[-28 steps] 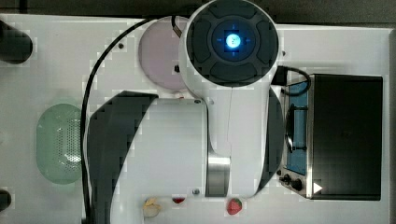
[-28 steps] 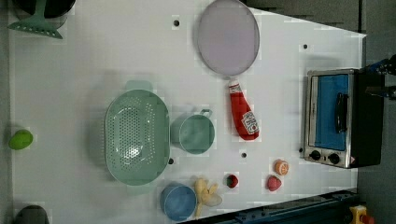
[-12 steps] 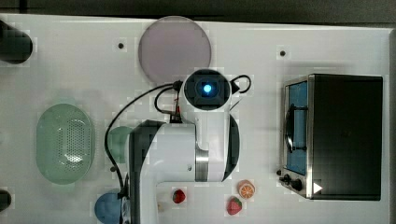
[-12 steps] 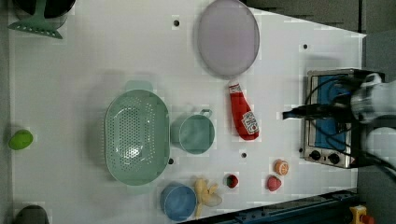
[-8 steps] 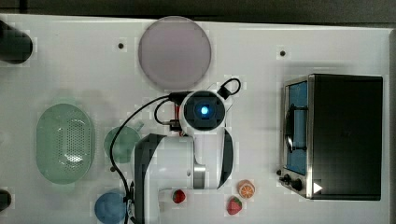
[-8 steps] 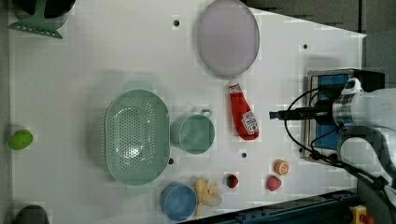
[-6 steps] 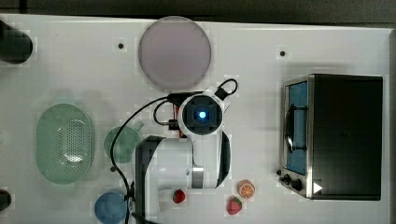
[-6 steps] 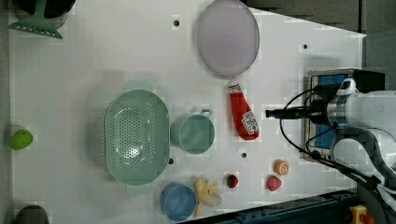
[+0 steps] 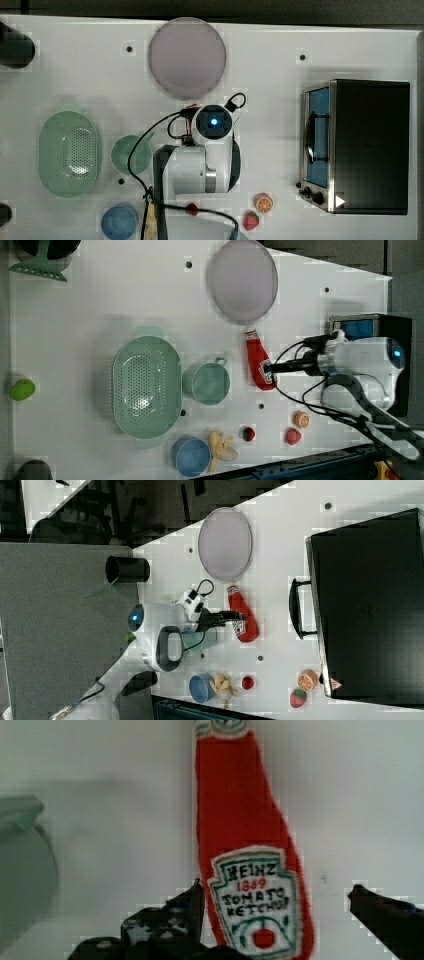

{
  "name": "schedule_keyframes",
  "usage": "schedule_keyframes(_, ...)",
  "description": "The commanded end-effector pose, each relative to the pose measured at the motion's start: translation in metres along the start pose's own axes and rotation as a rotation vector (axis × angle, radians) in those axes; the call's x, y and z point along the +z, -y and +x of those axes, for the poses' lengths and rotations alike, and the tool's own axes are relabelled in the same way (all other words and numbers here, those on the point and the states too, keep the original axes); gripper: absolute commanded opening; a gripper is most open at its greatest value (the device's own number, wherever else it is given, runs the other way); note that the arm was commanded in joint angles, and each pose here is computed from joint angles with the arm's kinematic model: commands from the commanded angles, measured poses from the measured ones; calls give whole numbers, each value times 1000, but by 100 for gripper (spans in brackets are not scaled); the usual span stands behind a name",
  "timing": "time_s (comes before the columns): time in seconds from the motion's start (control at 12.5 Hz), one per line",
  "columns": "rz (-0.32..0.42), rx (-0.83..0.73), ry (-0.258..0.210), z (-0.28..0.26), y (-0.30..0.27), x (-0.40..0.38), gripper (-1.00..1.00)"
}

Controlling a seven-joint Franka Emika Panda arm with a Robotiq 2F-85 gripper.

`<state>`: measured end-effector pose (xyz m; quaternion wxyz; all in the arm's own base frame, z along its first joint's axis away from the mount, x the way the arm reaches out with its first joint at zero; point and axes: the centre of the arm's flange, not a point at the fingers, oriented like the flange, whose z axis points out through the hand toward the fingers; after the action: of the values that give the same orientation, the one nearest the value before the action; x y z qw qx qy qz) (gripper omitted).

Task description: Pick Ketchup from the table and place it in strainer.

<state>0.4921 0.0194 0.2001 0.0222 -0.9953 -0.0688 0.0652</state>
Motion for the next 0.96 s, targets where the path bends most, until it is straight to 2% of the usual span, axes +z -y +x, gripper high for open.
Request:
schedule_keyframes(0.08, 10, -32, -22, 1, -1, 21, 100)
schedule_keyframes(0.32, 13, -24, -31, 2, -5, 38, 100)
schedule_keyframes(0.4, 13, -24, -28, 1, -5, 40, 92)
schedule_keyframes(0.56, 12, -22, -30, 2, -6, 38, 43)
schedule_keyframes(0.64, 11, -24, -37, 3, -5, 34, 24)
schedule_keyframes(0.8, 2, -25, -70, 11, -5, 12, 24)
schedule_keyframes(0.96, -7, -27, -70, 11, -5, -22, 24)
